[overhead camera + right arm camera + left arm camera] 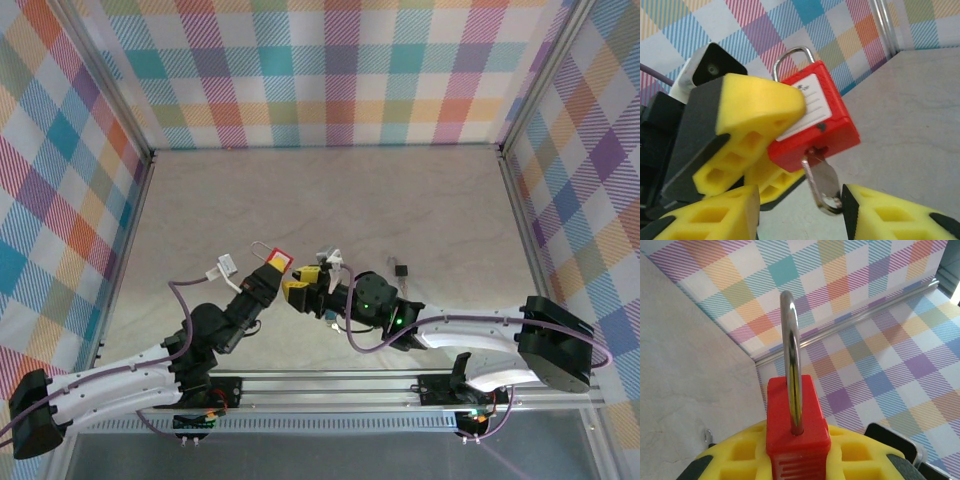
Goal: Lock with the key
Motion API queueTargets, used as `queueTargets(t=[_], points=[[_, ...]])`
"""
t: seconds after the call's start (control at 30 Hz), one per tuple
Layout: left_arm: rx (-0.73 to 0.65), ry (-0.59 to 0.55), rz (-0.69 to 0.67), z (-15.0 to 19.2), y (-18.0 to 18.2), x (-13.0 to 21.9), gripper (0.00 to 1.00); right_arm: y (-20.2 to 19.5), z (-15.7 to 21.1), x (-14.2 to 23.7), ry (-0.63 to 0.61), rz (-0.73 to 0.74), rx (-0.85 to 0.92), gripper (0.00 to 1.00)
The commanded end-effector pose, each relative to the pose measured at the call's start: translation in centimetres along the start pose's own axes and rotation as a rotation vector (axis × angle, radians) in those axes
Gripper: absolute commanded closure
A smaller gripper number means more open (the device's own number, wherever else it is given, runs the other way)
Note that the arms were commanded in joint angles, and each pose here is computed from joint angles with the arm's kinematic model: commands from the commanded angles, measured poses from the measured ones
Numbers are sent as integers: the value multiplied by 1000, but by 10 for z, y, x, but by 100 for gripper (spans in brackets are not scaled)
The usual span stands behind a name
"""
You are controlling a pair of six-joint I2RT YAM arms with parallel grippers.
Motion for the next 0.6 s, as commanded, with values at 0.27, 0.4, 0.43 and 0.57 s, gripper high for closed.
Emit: queueTargets(t=[0.27, 0.4, 0.43, 0.57], points=[[28, -29, 67, -11, -24, 3, 100, 4, -20, 7, -76, 11, 153, 70], [28, -25, 58, -10, -21, 3, 100, 10, -25, 4, -64, -12, 171, 77], [29, -25, 59, -10, -21, 3, 100, 10, -25, 4, -62, -8, 173, 79], [29, -23, 61, -10, -22, 4, 100, 11, -26, 4, -70, -14, 181, 79]])
Point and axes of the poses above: each hand's point on the last joint's axis, 136 mm out from that joint toward the fingers, its own x axis back along the fingers, its own y axis along the line the jaws close on, z = x × y, the point moved 3 cm from there along x, back along the fingers, and after that the axes turned 4 degrees about x, right-handed, at the moved point
